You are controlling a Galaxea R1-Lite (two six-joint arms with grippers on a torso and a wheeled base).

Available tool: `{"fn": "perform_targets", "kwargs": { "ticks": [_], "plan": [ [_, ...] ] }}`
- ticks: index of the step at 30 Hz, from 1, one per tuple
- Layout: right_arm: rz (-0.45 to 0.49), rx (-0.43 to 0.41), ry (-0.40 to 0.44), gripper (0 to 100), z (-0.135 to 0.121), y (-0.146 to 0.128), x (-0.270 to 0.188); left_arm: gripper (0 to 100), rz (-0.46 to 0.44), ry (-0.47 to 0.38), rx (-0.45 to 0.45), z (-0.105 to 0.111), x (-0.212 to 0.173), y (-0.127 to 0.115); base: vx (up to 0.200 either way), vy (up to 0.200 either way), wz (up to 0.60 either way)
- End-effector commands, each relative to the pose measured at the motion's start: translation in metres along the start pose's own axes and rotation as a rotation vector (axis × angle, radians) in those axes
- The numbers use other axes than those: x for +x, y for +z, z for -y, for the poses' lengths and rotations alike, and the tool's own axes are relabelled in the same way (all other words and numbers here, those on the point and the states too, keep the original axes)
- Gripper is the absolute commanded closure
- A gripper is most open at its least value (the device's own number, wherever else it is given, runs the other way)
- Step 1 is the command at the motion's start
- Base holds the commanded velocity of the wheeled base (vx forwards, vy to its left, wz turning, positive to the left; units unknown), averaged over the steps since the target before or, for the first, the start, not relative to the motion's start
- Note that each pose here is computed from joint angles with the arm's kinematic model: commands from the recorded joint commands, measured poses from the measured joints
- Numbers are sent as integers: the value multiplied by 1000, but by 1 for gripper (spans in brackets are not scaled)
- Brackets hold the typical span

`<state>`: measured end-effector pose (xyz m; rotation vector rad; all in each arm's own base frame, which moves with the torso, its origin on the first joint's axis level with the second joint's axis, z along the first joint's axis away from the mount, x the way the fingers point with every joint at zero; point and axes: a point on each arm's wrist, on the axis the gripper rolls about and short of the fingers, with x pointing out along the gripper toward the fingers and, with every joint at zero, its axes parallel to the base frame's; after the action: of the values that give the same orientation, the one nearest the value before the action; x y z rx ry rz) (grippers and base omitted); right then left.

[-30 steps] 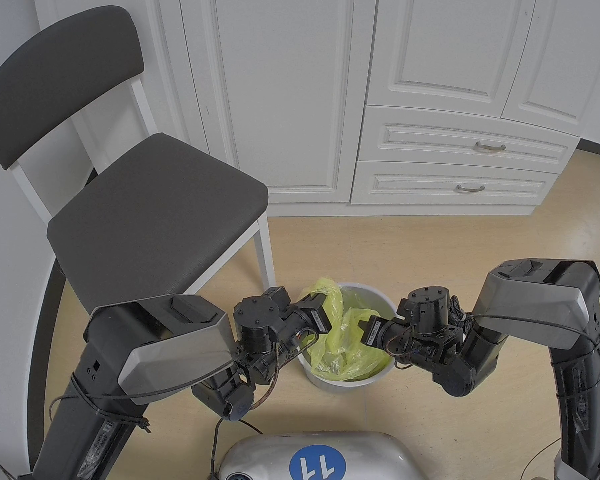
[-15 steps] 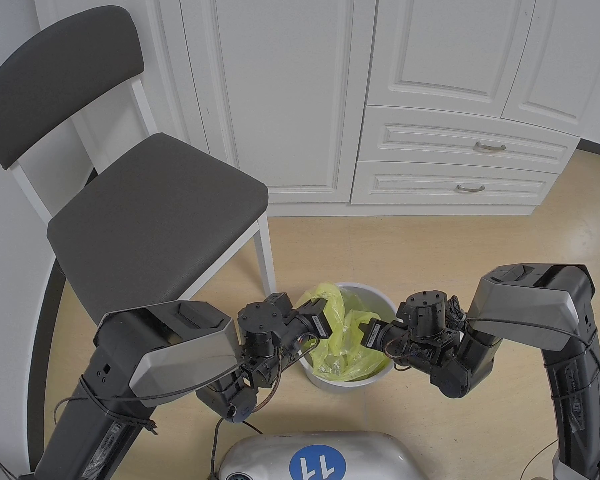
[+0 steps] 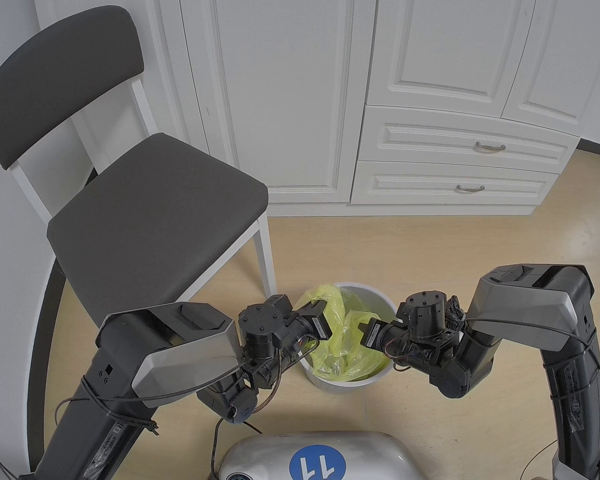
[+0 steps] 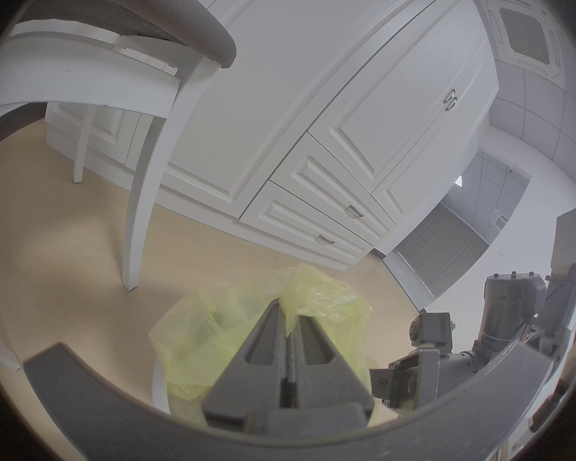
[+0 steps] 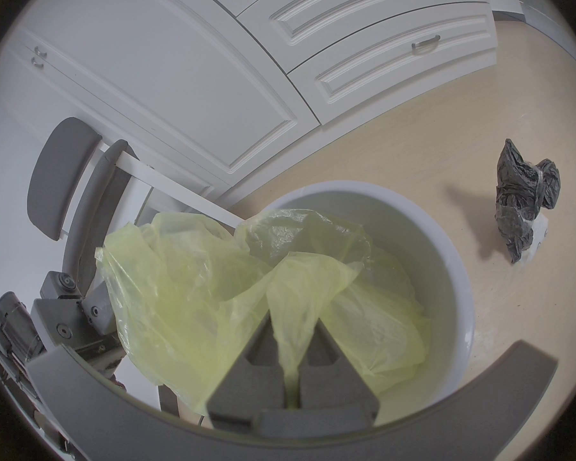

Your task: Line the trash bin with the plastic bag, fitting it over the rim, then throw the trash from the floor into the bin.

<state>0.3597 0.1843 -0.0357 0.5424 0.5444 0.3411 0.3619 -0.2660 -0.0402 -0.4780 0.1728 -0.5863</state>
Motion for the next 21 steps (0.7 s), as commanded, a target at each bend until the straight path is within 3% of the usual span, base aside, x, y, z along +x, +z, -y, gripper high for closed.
{"fn": "perform_targets", "kwargs": {
  "ticks": [1,21],
  "plan": [
    [-1,-1,1,100,0,0,0,100,3,-1,-1,0,0,0,0,0,0],
    [30,-4,21,100,-12,16,-17,100,23,-12,3,10,-1,14,0,0,0]
  ]
}}
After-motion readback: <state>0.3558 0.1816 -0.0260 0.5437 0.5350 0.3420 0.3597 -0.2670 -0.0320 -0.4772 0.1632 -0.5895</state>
